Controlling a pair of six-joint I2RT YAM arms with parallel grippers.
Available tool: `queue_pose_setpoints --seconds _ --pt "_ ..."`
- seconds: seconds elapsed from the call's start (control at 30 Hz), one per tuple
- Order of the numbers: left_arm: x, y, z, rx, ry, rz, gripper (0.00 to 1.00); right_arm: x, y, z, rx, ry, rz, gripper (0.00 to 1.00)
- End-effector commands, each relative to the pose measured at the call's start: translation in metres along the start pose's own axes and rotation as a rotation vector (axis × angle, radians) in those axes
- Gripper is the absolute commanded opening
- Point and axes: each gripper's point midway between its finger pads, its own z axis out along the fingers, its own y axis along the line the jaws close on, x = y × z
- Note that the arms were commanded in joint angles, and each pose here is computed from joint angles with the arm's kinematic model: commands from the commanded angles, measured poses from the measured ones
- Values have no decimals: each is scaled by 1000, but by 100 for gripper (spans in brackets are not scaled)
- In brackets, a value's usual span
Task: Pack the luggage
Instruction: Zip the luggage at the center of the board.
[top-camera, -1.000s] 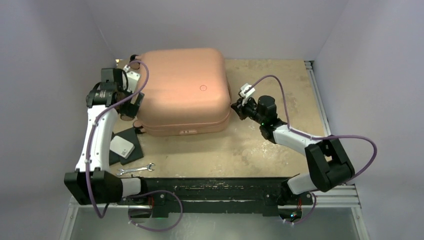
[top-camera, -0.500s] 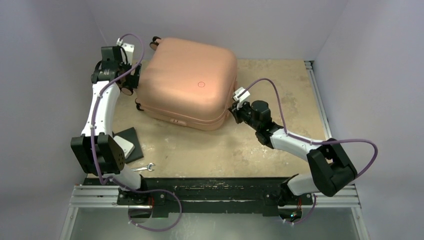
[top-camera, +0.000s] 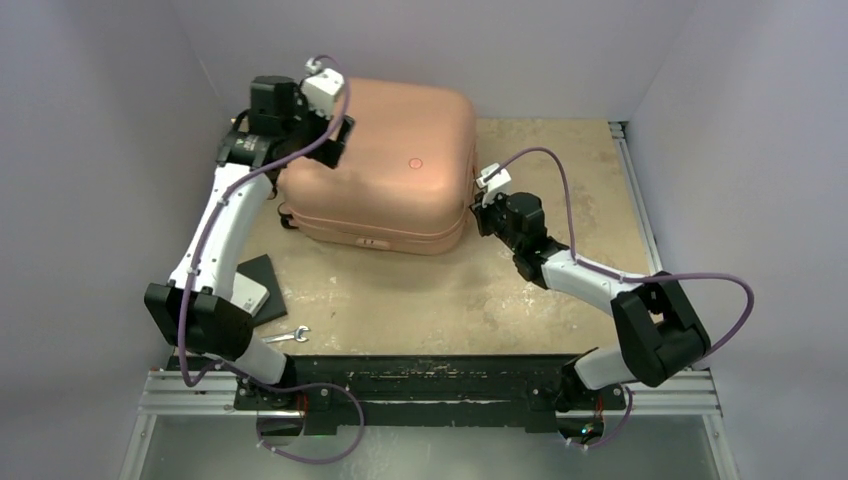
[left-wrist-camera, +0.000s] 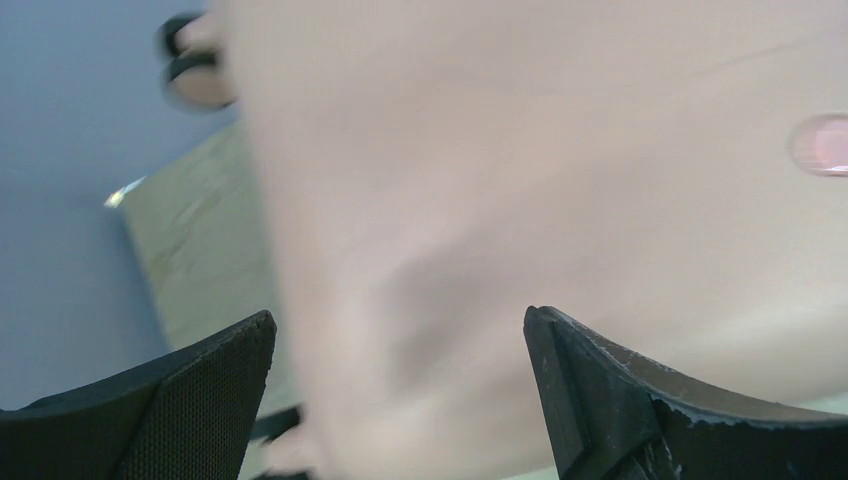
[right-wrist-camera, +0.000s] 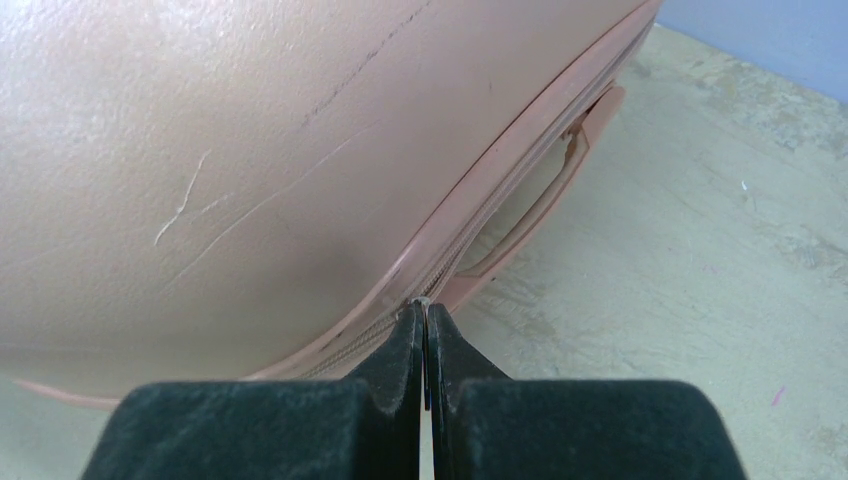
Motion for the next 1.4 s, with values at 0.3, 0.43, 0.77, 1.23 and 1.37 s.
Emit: queue_pose_setpoints --seconds 0.3,0.43,0.77,1.23,1.37 --pt "-78 -112 50 187 -186 81 95 -41 -33 19 103 -116 75 0" --pt "-71 -142 61 261 -171 93 94 -39 -34 19 103 -116 77 0" --pt "-13 -178 79 283 -11 203 89 -43 -56 26 178 -123 80 0" --pt "80 -184 93 291 211 285 73 -36 -105 43 399 -145 35 0" --pt "93 -188 91 310 244 299 71 -38 -124 54 456 -153 44 0"
